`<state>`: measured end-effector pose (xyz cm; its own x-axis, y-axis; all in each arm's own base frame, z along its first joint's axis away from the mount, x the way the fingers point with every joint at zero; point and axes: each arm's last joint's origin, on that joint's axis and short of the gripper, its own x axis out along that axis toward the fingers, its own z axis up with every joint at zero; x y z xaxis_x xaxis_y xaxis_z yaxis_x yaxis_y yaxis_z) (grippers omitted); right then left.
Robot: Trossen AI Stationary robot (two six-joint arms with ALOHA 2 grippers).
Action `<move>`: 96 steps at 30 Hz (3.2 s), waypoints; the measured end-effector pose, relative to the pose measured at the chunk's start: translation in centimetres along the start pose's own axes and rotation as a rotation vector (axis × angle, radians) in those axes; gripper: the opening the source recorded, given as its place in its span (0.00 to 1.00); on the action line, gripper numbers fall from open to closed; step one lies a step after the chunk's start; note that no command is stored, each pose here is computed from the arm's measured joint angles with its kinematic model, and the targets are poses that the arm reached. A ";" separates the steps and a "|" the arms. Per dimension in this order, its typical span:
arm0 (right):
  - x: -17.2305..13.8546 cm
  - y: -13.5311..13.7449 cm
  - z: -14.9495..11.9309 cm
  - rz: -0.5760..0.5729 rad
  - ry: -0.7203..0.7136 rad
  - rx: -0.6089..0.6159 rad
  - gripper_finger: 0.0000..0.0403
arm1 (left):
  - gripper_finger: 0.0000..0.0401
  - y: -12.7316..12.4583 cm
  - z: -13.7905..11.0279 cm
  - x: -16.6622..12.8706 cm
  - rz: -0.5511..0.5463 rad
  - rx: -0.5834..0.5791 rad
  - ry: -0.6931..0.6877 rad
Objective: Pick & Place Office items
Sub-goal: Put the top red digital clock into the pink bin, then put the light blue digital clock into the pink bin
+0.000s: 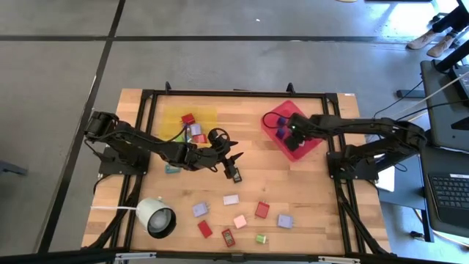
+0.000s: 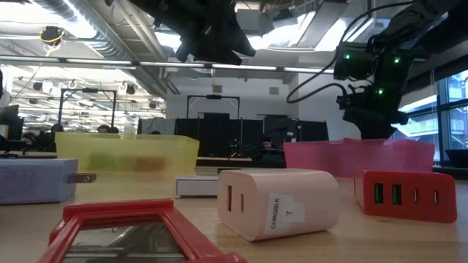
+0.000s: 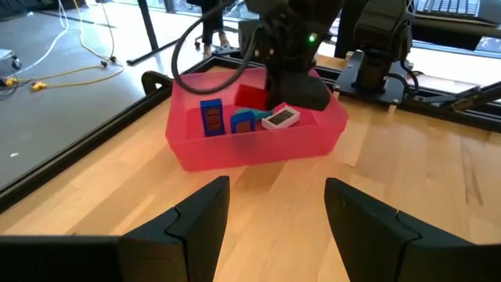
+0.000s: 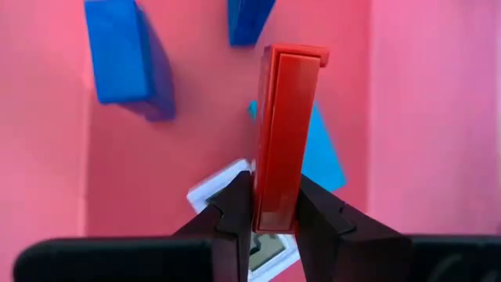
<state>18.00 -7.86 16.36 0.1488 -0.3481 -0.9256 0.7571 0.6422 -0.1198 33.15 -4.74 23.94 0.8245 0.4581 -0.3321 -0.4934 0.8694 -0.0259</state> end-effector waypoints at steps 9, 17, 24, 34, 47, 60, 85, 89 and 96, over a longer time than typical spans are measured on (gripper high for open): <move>1.2 0.4 -0.2 0.000 0.070 -0.024 0.18 | 0.51 0.0 0.0 0.0 0.000 -0.001 -0.001; 1.3 0.4 -0.1 0.001 0.065 -0.039 0.29 | 0.52 0.0 0.0 0.0 0.000 -0.001 -0.001; 1.3 0.4 -0.1 0.000 0.065 -0.043 0.42 | 0.52 0.1 -0.2 0.0 0.002 0.013 0.018; 0.1 0.0 0.1 -0.032 -0.008 -0.028 0.57 | 0.54 1.8 -1.4 -0.6 -0.015 0.027 0.253; -5.5 -0.4 3.4 -0.003 -0.273 0.026 0.65 | 0.62 6.3 -4.3 -2.7 0.061 -0.129 0.861; -7.5 0.6 4.7 0.069 -0.403 -0.024 0.65 | 0.63 7.8 -5.8 -5.7 0.000 0.225 1.235; -7.8 1.3 4.3 0.091 -0.410 -0.064 0.65 | 0.63 7.7 -11.8 -8.4 0.022 0.405 1.330; -7.8 1.3 4.4 0.091 -0.412 -0.063 0.65 | 0.63 8.0 -13.2 -8.4 -0.006 0.395 1.334; -7.8 1.4 4.4 0.096 -0.420 -0.060 0.65 | 0.62 8.5 -14.3 -8.5 -0.067 0.444 1.324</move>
<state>20.70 -7.30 25.03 0.4717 -0.5250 -0.7084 0.6910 0.7192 -0.0728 18.00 -3.93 13.03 -0.1503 0.1171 -0.9817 -0.1310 0.9819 0.1371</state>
